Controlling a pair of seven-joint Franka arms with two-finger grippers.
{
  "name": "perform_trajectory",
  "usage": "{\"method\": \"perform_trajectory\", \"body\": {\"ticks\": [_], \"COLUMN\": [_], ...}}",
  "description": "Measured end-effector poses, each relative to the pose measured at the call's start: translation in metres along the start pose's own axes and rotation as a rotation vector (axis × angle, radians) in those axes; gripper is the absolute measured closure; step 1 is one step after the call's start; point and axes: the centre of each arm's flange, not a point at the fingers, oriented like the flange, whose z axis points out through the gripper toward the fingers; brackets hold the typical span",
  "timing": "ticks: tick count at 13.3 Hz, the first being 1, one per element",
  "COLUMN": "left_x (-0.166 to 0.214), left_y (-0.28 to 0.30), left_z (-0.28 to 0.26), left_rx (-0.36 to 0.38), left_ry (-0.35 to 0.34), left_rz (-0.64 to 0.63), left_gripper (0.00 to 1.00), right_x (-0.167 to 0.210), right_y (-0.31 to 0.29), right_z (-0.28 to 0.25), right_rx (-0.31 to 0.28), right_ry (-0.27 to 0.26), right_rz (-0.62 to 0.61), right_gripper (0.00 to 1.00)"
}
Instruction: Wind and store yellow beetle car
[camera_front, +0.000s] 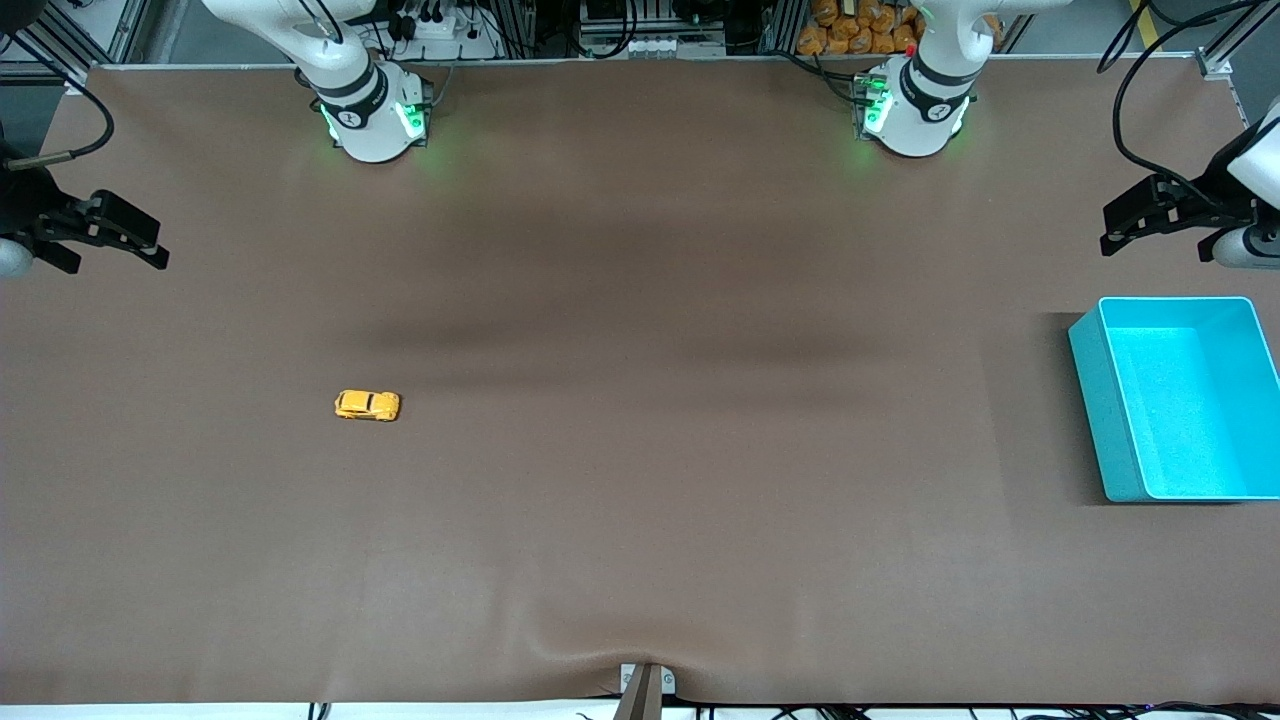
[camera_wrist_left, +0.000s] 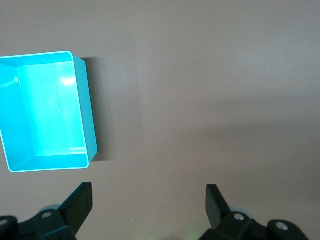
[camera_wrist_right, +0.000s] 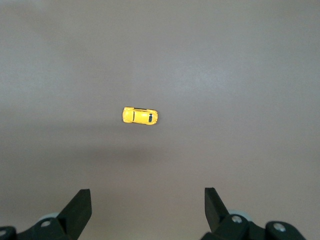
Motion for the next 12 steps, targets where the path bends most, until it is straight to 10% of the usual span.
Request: {"method": "perform_trajectory", "body": {"ticks": [12], "left_x": [0.000], "left_y": [-0.005], "left_z": [0.000], "left_rx": [0.000], "left_ry": [-0.001], "left_rz": [-0.009], "left_gripper": [0.00], "right_x": [0.010], "right_y": [-0.002], "right_z": [0.017], "right_rx": [-0.002], "right_ry": [-0.012], "right_rz": [-0.004], "right_gripper": [0.00]}}
